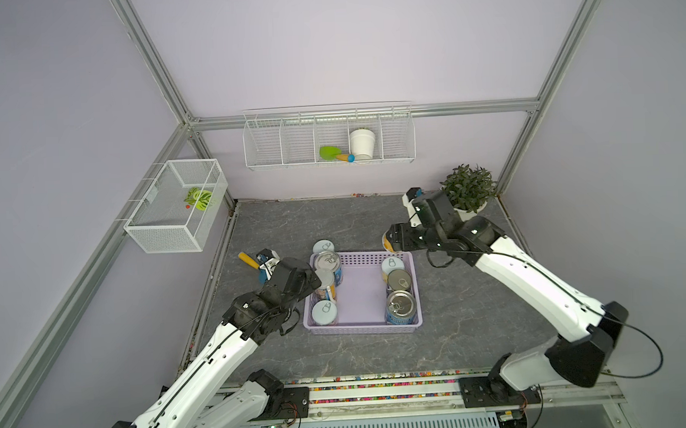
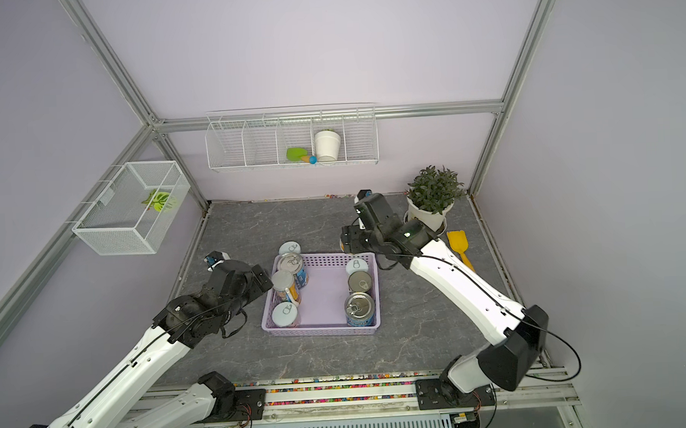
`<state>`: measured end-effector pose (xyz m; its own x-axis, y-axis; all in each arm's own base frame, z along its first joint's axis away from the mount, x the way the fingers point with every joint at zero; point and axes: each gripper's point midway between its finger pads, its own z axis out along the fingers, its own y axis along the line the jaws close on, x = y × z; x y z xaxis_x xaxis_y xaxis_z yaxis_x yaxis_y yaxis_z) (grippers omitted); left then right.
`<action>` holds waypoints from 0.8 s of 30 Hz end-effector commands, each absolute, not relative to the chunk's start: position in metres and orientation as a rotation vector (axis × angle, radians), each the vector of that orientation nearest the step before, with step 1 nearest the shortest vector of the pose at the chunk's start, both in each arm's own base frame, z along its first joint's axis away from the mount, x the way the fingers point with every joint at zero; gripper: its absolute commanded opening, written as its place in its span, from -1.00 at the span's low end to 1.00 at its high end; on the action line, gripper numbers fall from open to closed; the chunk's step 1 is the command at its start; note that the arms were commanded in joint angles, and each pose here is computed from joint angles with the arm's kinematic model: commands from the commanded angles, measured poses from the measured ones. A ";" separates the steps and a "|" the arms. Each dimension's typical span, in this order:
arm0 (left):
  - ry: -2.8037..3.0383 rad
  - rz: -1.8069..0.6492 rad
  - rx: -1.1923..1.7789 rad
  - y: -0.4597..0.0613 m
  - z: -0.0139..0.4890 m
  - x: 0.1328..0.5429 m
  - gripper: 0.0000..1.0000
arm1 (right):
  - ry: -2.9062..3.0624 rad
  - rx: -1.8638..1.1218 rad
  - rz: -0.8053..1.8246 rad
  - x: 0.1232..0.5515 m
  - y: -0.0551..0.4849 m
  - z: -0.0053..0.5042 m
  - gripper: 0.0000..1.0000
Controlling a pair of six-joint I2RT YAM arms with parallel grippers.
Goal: Put the canned food in the basket
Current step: Place the canned food in the basket.
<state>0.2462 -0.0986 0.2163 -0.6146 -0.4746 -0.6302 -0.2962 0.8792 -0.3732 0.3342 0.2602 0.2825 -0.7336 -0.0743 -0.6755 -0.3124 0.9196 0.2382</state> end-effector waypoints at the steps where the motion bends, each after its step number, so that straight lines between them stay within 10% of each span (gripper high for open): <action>1: 2.251 -0.222 -0.578 -0.081 0.224 0.240 1.00 | 2.372 -0.372 0.418 0.341 0.293 0.273 -0.10; 24: 2.243 -0.184 -0.606 -0.070 0.217 0.233 1.00 | 2.633 -0.515 0.115 0.365 0.330 0.139 -0.16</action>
<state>0.2353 -0.0759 0.2231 -0.5705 -0.4851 -0.6627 -0.3415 0.8740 -0.3458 0.3537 0.3339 0.1342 -0.8382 -0.3375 -0.4284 -0.3913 0.9194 0.0412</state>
